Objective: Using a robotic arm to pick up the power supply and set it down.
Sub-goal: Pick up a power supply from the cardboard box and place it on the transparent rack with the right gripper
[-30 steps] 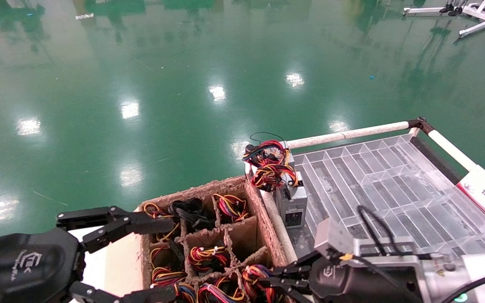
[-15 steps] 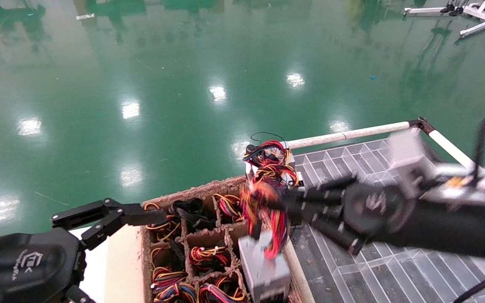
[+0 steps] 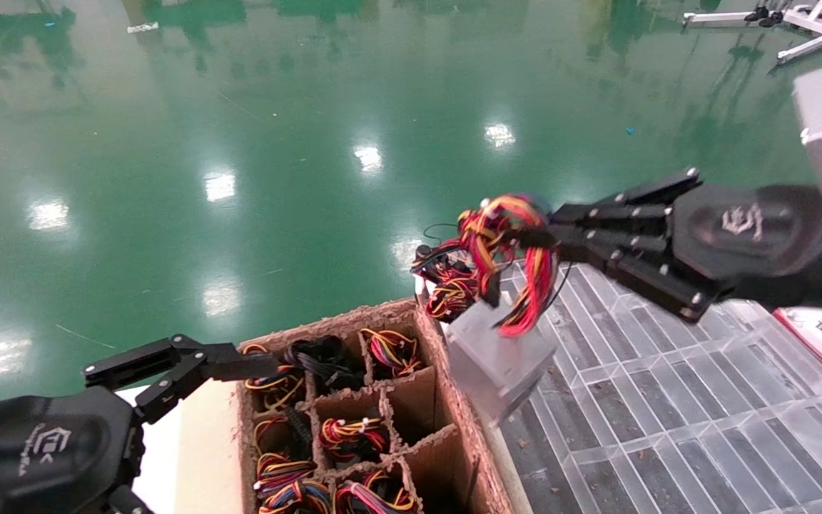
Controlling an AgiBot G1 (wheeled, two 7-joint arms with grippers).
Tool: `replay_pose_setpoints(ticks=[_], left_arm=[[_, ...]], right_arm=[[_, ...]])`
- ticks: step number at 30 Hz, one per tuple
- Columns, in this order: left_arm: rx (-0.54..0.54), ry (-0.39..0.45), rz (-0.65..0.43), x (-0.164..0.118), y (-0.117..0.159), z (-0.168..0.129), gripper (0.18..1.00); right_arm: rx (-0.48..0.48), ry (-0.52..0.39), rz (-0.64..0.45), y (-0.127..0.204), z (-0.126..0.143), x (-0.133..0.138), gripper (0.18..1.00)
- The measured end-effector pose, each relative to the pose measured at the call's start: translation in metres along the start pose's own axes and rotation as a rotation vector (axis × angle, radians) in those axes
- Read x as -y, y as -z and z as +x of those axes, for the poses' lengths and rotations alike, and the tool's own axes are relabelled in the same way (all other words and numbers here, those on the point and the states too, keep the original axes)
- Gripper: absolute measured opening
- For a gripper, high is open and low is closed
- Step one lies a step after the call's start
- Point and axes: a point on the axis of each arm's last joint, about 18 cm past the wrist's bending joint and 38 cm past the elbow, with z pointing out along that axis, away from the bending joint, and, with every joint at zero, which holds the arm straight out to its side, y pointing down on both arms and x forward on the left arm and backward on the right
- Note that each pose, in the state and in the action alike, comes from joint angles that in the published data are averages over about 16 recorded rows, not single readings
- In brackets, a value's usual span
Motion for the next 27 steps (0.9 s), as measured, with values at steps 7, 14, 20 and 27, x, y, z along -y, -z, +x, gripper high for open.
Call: replay_pose_setpoints(ticks=[7,14,20,27], left_arm=[[0.0,0.0,0.0,0.0,0.0,0.0,1.0],[0.0,0.0,0.0,0.0,0.0,0.0,1.0],[0.0,0.0,0.0,0.0,0.0,0.0,1.0],[0.0,0.0,0.0,0.0,0.0,0.0,1.0]], right_arm=[[-0.043,-0.006,-0.063,0.013,0.011,-0.013,0.199],[-0.054,-0.038,-0.105,0.011,0.018,-0.039,0.199],[-0.049,-0.069,-0.11,0.0,0.021,-0.058,0.199],[-0.052,-0.101,-0.097,-0.013,0.025,-0.075,0.199]])
